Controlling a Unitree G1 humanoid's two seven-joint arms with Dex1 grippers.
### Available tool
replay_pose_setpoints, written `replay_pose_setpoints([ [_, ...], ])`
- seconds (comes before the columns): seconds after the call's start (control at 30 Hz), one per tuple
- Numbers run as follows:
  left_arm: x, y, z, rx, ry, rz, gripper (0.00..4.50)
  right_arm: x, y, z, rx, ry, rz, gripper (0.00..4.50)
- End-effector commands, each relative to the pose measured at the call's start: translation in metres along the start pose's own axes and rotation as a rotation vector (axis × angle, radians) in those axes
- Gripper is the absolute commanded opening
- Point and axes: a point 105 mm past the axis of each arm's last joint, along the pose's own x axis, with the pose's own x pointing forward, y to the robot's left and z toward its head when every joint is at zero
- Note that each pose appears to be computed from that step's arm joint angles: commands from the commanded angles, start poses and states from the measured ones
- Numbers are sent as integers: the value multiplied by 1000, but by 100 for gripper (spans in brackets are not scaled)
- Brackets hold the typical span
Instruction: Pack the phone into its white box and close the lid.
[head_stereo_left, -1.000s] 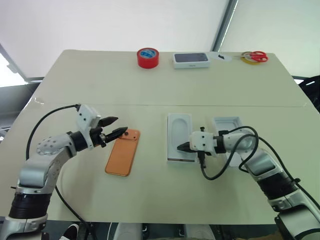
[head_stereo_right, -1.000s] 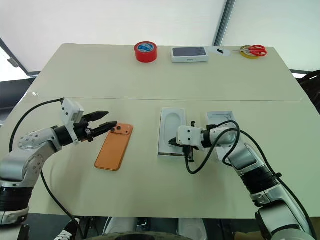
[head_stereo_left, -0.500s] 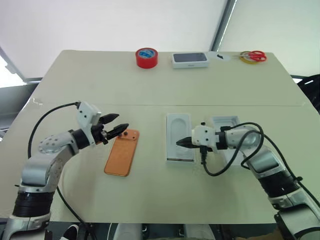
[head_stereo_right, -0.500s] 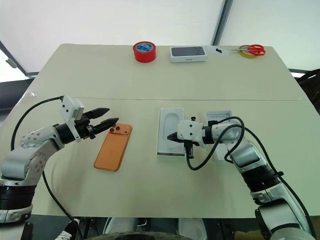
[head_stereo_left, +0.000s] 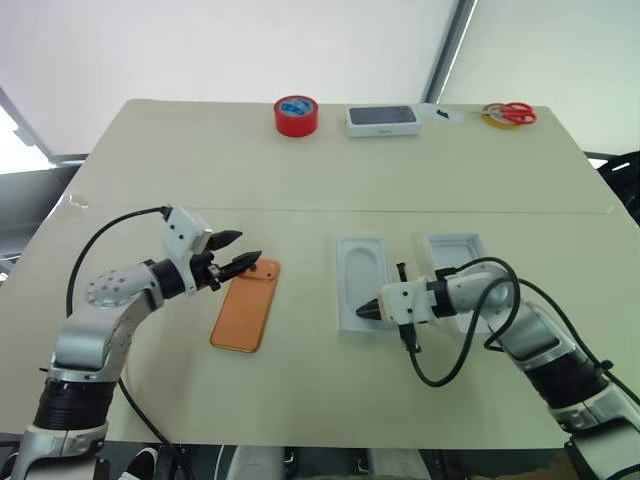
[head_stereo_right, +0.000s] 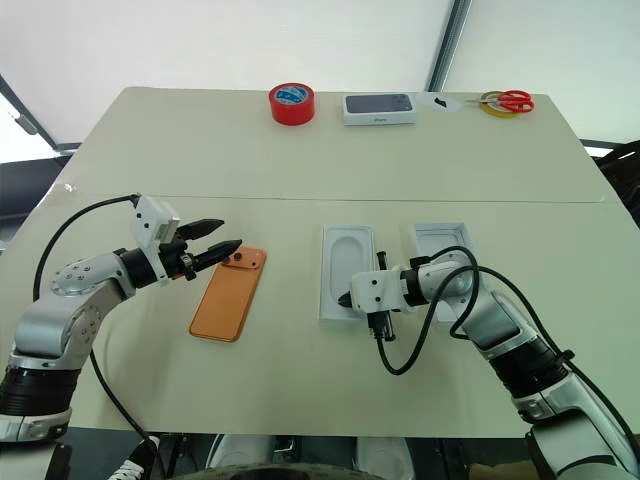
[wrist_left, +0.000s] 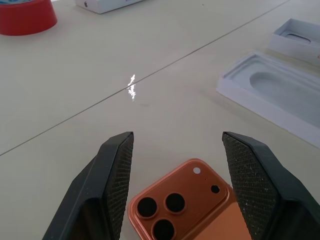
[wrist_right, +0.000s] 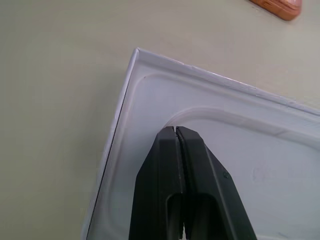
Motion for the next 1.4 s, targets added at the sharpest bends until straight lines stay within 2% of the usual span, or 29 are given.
replay_pose_setpoints([
  [0.03,-4,6,14,41,-38,21,300,-6,-5,15,-26,-36,-8,6],
  [0.2,-5,10,15,15,-42,43,300,-9,-32,5,-58,20,-129,6],
  [0.3,-11,14,11,-98,-12,55,300,-8,-52,-7,-91,73,-238,6],
  [0.37,-20,17,7,-174,11,48,300,-4,-55,-11,-109,90,-253,6],
  [0.47,-39,25,-6,-332,64,61,300,-3,-68,4,-81,17,-319,6],
  [0.6,-64,22,-23,-501,146,22,300,2,-82,44,-36,-136,-341,6],
  [0.67,-71,26,-29,-641,153,21,300,18,-80,55,-10,-142,-305,6],
  [0.8,-72,29,-42,-676,196,24,300,52,-68,64,-72,-87,-204,6],
  [0.87,-69,23,-49,-727,231,-14,300,69,-57,60,-167,-5,-136,6],
  [1.0,-63,11,-60,-749,272,-71,300,94,-51,62,-217,64,-65,6],
  [1.2,-59,-3,-77,-761,361,-108,300,112,-48,56,-297,164,-30,6],
  [1.4,-48,-28,-90,-808,426,-190,300,122,-43,64,-258,129,-36,6],
])
